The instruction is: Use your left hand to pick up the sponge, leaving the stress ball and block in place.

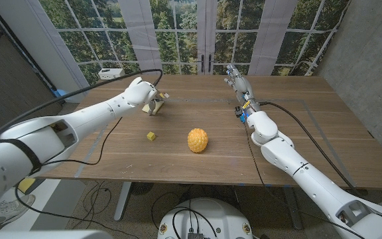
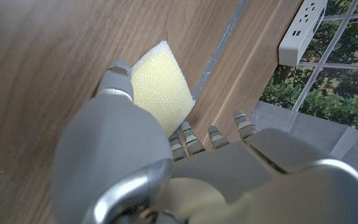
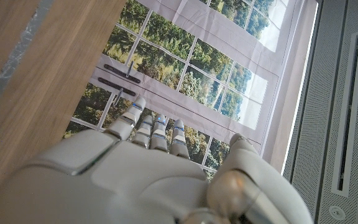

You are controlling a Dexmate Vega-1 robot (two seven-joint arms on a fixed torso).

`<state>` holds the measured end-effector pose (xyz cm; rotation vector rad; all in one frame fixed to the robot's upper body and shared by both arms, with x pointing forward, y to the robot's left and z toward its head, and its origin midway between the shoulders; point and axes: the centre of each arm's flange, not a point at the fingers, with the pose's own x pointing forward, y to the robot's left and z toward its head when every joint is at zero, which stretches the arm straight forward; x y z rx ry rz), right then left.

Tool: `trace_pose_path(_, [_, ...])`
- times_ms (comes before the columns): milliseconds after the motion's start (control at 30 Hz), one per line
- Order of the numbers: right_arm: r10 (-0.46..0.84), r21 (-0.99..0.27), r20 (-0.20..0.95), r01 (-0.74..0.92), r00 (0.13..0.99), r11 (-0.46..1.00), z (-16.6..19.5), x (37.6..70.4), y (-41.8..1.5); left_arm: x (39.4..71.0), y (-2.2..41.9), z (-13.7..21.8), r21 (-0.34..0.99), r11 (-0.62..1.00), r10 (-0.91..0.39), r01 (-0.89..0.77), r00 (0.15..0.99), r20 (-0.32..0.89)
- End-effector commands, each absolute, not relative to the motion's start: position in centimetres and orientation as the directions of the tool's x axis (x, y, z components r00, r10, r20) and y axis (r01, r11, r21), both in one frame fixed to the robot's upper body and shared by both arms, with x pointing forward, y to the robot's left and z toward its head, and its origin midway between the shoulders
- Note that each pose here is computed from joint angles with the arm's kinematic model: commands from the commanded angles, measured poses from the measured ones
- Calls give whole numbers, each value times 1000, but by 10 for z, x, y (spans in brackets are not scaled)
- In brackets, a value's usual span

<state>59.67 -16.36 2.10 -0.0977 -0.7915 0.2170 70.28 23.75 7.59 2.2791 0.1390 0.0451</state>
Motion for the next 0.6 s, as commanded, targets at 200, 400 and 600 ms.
trace_pose_path(200, [236,-191,693,-142,681,971,28,597,-162,710,234,51,733,-680,64,0,996,59])
trace_pose_path(400, [232,-186,695,-141,680,972,27,595,-164,702,235,65,763,-646,63,-24,994,86])
trace_pose_path(600, [243,-197,692,-146,680,970,26,595,-164,686,233,82,753,-654,60,-78,986,153])
